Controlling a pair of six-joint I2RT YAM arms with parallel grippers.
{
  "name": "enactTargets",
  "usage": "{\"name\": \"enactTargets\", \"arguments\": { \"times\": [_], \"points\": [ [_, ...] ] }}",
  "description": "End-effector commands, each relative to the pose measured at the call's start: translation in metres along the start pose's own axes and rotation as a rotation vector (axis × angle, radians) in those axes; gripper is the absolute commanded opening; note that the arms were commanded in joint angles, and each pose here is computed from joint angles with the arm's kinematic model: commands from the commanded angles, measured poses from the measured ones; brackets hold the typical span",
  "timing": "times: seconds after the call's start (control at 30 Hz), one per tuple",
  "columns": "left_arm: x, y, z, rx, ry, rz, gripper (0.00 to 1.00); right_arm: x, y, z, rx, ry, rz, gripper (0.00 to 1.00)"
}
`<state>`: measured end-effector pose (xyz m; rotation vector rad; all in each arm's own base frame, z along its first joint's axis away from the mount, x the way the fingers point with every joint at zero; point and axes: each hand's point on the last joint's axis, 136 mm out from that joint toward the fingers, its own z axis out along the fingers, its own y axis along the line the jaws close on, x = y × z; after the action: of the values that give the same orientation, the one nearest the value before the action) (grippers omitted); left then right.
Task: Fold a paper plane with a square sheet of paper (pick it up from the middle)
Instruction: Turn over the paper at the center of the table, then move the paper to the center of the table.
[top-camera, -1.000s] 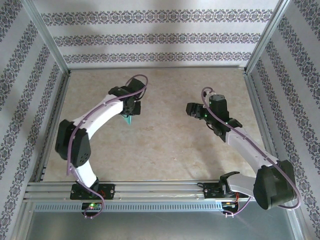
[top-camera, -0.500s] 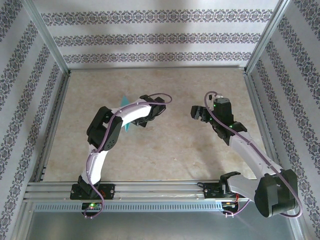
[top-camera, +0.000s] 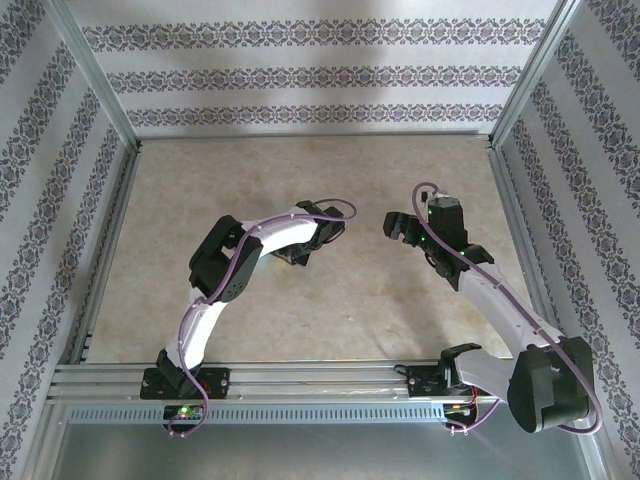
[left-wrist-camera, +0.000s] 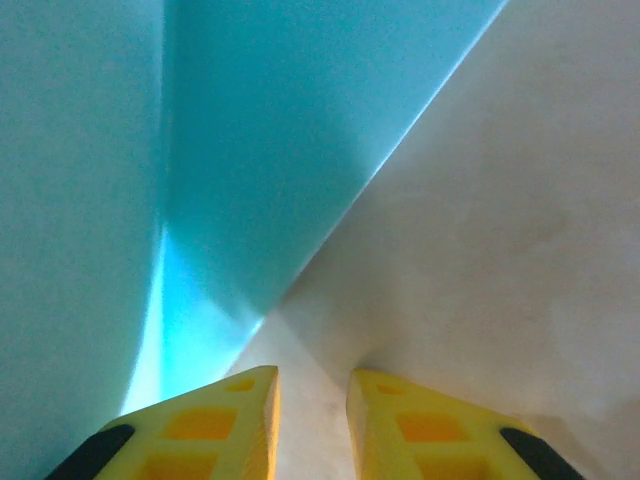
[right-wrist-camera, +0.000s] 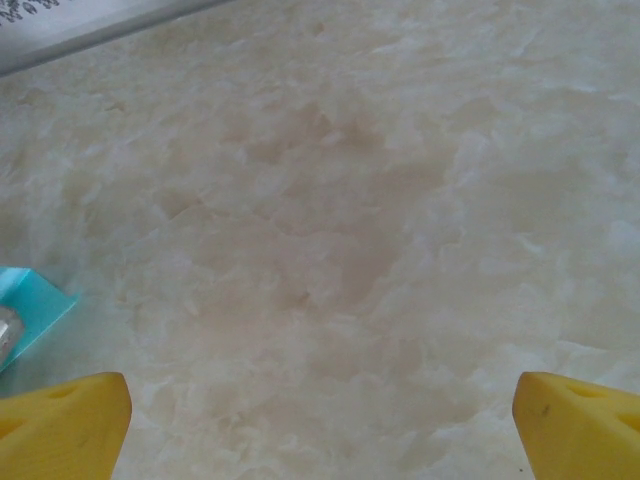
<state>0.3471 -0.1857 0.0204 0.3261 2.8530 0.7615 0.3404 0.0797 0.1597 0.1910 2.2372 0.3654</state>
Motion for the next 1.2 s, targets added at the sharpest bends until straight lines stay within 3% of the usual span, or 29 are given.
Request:
{"name": "enactTargets", "arguments": {
  "times": [0.0,0.17,0.27,0.43,0.7,0.9,1.17],
  "points": [
    [-0.009,-0.044,-0.048,0.277,-0.048,-0.086,0.28,0.003,-0.004,0.003,0.002,0.006,0.043,0.98],
    [-0.009,-0.096,-0.106,0.655,-0.072,-0.141,0.32,0.004,-0.006,0.005,0.001,0.010,0.060,0.98],
    [-0.014,-0.095,-0.132,0.779,-0.123,-0.181,0.36,0.004,-0.004,0.008,-0.009,0.017,0.068,0.98],
    [-0.018,-0.040,-0.126,0.745,-0.201,-0.271,0.37,0.005,0.001,0.012,-0.037,0.032,0.082,0.98],
    [0.002,0.030,-0.040,0.694,-0.088,-0.475,0.21,0.011,0.008,0.020,-0.072,0.065,0.114,0.98],
    [0.005,0.053,0.001,0.598,-0.028,-0.543,0.14,0.012,0.011,0.021,-0.083,0.073,0.118,0.98],
    [-0.001,0.050,0.021,0.544,-0.002,-0.516,0.10,0.015,0.015,0.022,-0.096,0.084,0.120,0.98]
  ]
}}
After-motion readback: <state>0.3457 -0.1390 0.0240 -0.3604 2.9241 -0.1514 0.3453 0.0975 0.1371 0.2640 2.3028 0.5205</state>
